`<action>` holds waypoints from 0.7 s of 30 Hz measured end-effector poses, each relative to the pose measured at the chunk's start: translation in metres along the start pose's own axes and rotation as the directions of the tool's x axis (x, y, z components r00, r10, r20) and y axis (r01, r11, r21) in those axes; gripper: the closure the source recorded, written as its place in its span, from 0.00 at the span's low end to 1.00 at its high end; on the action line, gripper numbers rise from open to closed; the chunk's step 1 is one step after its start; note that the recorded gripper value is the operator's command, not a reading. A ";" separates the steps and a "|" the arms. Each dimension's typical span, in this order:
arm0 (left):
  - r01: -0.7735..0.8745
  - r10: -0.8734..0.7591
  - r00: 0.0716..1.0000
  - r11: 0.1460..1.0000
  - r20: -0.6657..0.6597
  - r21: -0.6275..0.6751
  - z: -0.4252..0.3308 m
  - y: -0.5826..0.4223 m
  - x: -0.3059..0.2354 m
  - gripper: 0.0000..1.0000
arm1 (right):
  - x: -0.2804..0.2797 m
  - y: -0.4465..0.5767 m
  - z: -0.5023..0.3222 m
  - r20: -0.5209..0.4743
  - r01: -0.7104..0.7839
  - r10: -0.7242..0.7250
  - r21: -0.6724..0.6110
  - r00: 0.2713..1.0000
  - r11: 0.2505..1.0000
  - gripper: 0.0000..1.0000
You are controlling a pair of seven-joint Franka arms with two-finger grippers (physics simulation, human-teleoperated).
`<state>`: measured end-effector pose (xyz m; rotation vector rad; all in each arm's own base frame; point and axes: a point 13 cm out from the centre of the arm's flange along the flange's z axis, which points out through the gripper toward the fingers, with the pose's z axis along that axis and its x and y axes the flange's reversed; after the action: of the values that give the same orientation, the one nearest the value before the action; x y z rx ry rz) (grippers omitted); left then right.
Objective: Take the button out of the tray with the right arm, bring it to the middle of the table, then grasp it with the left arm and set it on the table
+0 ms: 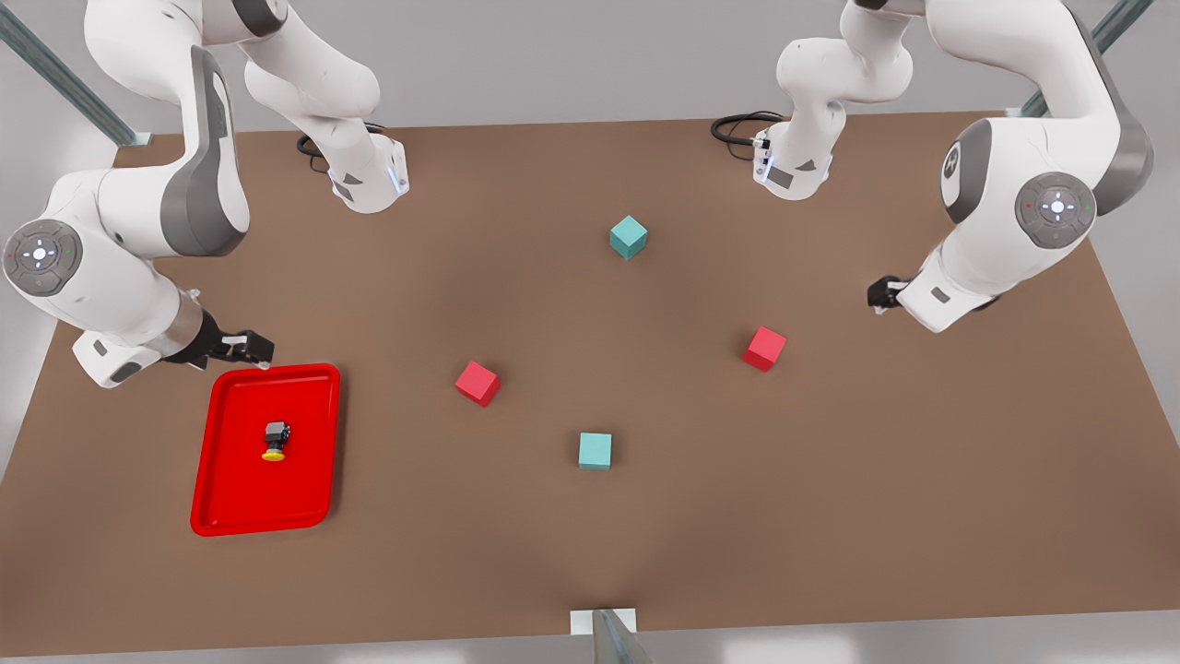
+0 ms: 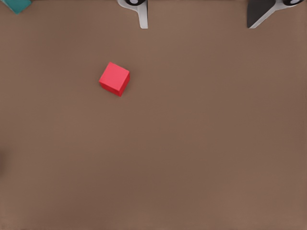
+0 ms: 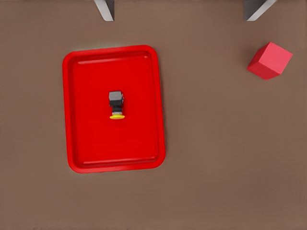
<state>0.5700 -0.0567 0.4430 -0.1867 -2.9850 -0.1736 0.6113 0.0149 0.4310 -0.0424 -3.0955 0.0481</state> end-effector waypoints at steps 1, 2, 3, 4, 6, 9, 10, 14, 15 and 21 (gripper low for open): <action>0.000 0.000 1.000 1.000 0.007 -0.003 -0.001 0.001 -0.002 0.00 | -0.001 0.001 0.003 -0.003 0.001 -0.001 0.000 1.000 1.000 0.00; 0.001 -0.001 1.000 1.000 0.014 -0.004 -0.001 0.001 -0.003 0.00 | -0.003 0.002 0.009 -0.012 0.003 -0.003 -0.001 1.000 1.000 0.00; 0.001 -0.001 1.000 1.000 0.019 -0.006 -0.001 0.001 -0.005 0.00 | -0.005 0.005 0.022 -0.032 0.009 -0.009 0.000 0.999 1.000 0.00; 0.001 -0.001 1.000 1.000 0.021 -0.007 -0.001 0.001 -0.006 0.00 | -0.009 0.000 0.048 -0.073 0.007 -0.007 0.002 0.997 1.000 0.00; 0.001 0.000 1.000 1.000 0.021 -0.009 0.002 0.001 -0.009 0.00 | -0.013 -0.031 0.105 -0.165 -0.030 0.029 -0.003 0.986 1.000 0.00; 0.001 0.000 1.000 1.000 0.022 -0.010 0.004 0.001 -0.011 0.00 | -0.011 -0.052 0.183 -0.278 -0.054 0.047 -0.015 0.959 0.998 0.00; 0.001 0.000 1.000 1.000 0.023 -0.010 0.004 0.001 -0.011 0.00 | -0.002 -0.053 0.205 -0.307 -0.051 0.044 -0.015 0.951 0.999 0.00; 0.000 0.000 1.000 1.000 0.022 -0.011 0.005 0.000 -0.011 0.00 | 0.032 -0.068 0.275 -0.322 -0.022 0.027 0.019 0.946 1.000 0.00; 0.000 0.000 1.000 1.000 0.021 -0.011 0.005 0.000 -0.011 0.00 | 0.025 -0.081 0.281 -0.285 -0.031 0.035 0.019 0.958 0.999 0.00; 0.001 -0.001 1.000 1.000 0.018 -0.011 0.005 0.000 -0.010 0.00 | -0.026 -0.108 0.308 -0.108 0.000 -0.001 -0.008 0.994 1.000 0.00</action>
<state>0.5795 -0.0568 0.4361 -0.1889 -3.0024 -0.1899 0.6204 -0.1031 0.1253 -0.0431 -2.9873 0.0324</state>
